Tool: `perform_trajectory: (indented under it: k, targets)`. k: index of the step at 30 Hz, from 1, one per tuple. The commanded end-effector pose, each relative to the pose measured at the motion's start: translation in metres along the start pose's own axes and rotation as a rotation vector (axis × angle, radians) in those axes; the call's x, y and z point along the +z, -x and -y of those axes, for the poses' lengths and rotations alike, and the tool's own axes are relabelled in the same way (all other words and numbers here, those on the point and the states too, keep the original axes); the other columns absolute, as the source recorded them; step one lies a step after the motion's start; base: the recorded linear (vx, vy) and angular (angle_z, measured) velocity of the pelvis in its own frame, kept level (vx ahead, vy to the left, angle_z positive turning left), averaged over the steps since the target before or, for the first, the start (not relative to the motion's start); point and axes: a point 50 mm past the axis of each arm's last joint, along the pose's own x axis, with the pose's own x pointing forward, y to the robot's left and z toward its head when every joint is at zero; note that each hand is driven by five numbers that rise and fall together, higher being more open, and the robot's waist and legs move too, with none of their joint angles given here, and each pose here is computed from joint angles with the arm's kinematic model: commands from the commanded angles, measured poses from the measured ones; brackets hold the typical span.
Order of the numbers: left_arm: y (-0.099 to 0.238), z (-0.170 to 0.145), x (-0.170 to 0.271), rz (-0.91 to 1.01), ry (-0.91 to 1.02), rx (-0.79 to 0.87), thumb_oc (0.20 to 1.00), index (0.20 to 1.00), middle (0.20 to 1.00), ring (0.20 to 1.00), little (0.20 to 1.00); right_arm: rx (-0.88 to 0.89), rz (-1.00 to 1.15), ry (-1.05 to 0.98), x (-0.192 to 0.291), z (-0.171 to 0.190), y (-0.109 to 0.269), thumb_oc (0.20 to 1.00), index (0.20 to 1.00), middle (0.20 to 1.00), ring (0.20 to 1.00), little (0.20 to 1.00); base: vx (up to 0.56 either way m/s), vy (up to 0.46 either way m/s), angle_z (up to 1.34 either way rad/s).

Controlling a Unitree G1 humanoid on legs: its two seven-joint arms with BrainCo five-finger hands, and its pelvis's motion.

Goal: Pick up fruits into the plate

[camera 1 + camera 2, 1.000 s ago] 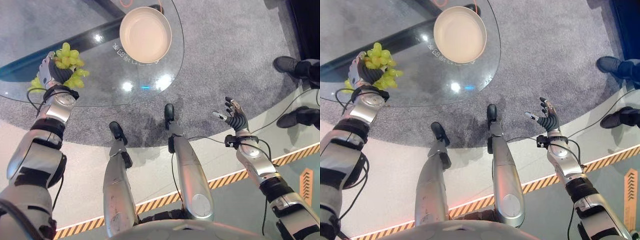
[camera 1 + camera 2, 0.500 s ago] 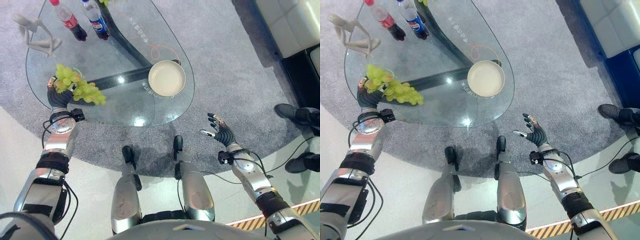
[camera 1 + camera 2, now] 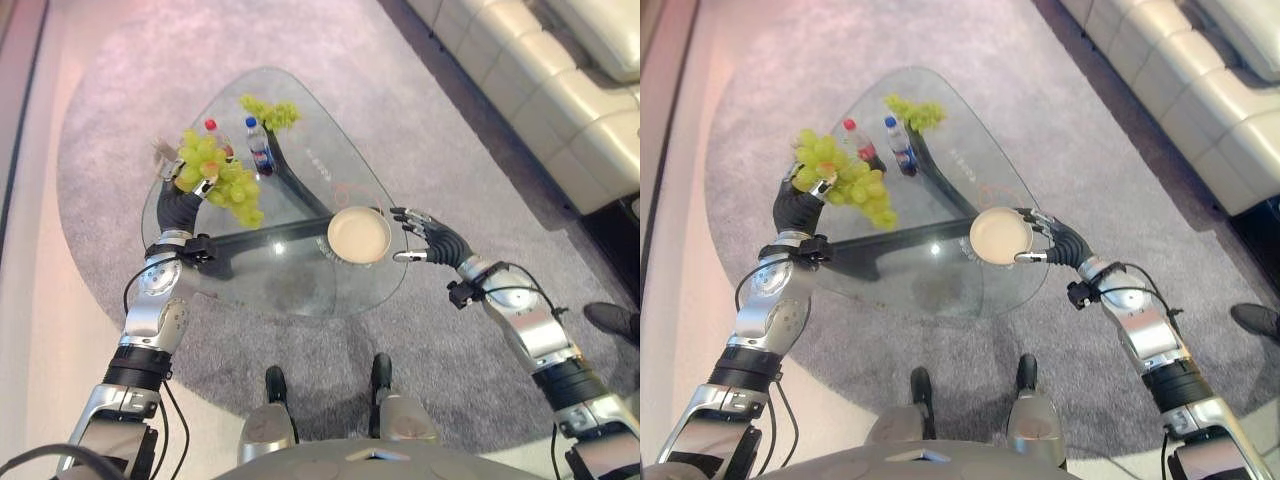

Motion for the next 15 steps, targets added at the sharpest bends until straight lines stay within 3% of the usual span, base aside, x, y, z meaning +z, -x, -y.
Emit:
perform_trajectory:
  k: [1, 15]
  targets:
    - [-0.004, 0.014, 0.014, 0.045, 0.053, -0.155, 0.2, 0.2, 0.2, 0.2, 0.2, 0.163, 0.117, -0.024, 0.032, -0.016, -0.014, 1.0, 1.0, 1.0, 1.0, 1.0, 0.05, -0.02, 0.07]
    - [0.003, 0.075, 0.03, 0.053, 0.226, -0.527, 0.2, 0.2, 0.2, 0.2, 0.2, 0.471, 0.317, -0.155, 0.102, -0.056, -0.03, 1.0, 1.0, 1.0, 1.0, 1.0, 0.02, -0.008, 0.03]
